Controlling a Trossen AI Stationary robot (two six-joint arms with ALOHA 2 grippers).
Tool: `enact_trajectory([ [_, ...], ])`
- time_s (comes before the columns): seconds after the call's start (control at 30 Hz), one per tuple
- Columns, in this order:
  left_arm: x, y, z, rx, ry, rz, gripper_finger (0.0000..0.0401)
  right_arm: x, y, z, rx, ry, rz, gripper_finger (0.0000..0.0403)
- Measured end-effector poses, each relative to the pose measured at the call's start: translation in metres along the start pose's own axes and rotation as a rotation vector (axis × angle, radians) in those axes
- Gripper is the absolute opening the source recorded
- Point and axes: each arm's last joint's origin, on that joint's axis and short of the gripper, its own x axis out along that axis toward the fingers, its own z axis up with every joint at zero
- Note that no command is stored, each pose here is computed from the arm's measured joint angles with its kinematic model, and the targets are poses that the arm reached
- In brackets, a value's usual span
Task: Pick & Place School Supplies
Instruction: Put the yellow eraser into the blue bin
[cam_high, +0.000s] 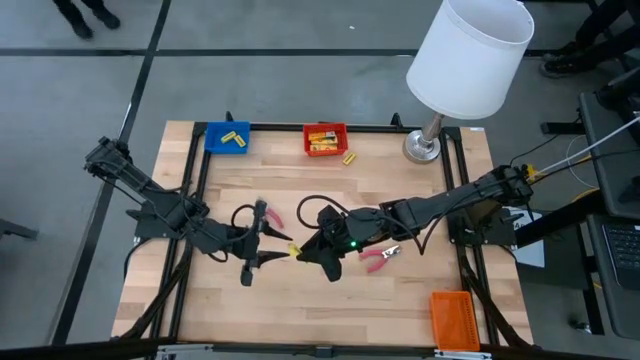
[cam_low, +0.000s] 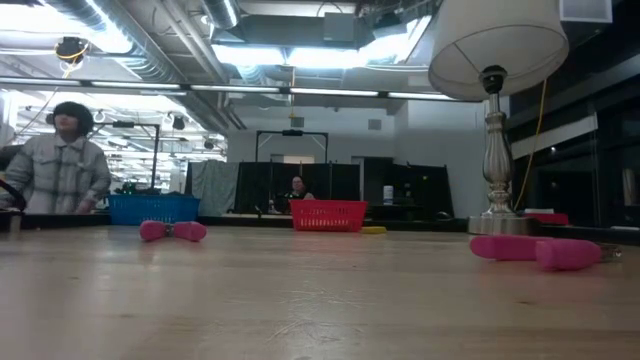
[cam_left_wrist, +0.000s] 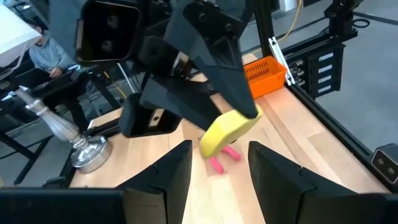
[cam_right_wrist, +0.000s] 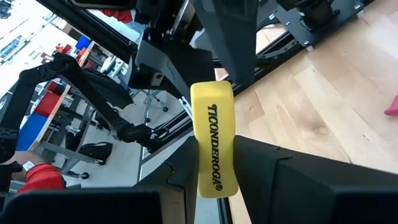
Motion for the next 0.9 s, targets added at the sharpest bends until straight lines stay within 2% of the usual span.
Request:
enact_trajectory([
  [0.27, 0.0073, -0.0043, 0.0009, -0.01, -0.019, -0.007, 0.0138, 0.0, 0.0002, 0.0003, 0.001, -0.005, 0.001, 0.0087],
  [0.73, 0.0071, -0.0034, 0.0035, -0.047, -0.041, 0.018, 0.0025, -0.0005, 0.001, 0.0001, 0.003, 0.002, 0.01, 0.0087],
  [0.9, 0.0069, -0.0033, 0.0035, -0.073, -0.041, 0.022, 0.0019, -0.0006, 0.0033, -0.0004, -0.009, -0.008, 0.021, 0.0096],
])
